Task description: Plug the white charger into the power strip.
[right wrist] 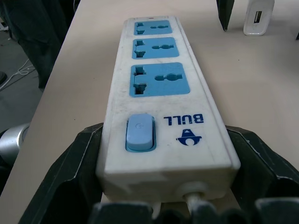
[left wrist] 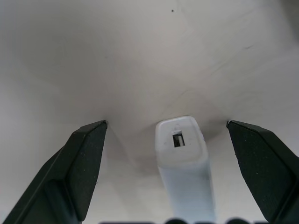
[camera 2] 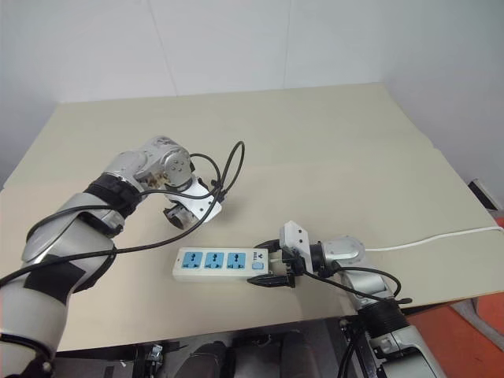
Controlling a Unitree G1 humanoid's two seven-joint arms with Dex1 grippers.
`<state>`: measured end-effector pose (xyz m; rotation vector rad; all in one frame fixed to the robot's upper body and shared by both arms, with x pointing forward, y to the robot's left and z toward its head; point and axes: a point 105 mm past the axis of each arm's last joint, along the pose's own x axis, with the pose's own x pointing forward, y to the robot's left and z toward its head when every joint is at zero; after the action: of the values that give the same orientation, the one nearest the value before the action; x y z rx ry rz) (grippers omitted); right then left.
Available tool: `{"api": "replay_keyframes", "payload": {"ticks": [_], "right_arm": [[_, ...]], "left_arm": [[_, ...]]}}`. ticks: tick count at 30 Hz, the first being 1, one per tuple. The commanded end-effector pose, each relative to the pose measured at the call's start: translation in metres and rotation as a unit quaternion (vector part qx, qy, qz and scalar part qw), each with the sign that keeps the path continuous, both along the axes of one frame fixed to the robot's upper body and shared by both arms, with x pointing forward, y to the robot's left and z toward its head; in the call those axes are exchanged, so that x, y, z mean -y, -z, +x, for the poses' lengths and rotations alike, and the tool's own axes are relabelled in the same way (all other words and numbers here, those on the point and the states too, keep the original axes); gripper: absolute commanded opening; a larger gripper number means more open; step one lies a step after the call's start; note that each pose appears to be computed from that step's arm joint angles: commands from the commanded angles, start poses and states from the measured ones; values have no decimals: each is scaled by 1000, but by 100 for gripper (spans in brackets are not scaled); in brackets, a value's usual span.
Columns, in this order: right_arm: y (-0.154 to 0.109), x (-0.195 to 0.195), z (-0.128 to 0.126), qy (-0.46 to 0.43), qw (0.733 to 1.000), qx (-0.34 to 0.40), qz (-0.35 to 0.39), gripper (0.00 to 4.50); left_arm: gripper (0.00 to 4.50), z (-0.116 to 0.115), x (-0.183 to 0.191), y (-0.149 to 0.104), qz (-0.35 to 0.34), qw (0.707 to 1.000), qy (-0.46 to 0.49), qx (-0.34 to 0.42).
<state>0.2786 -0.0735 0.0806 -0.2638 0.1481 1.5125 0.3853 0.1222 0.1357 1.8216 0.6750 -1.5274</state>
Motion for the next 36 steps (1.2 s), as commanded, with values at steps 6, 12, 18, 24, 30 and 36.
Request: {"api": "replay_keyframes", "payload": {"ticks": [6,12,18,24,30,36], "right_arm": [[15,0,-6,-2,999,-24,-25,344],[15,0,-6,-1,999,-25,-25,344],[15,1,-5,-1,999,-25,-26,344],[15,3,-6,-5,999,-23,-29,344],[15,3,-6,-11,999,-22,-30,344],[17,4,-7,-17,999,-24,-32,344]], "left_arm": [[233,2,2,-4,-9,1000,-13,5],[104,2,2,-4,-9,1000,-8,6],[104,1,14,-22,-65,998,1,11],[104,-8,31,-81,-221,975,-3,7],[104,-36,30,-120,-469,881,-8,-66],[104,-66,11,-120,-670,723,-66,-156]]}}
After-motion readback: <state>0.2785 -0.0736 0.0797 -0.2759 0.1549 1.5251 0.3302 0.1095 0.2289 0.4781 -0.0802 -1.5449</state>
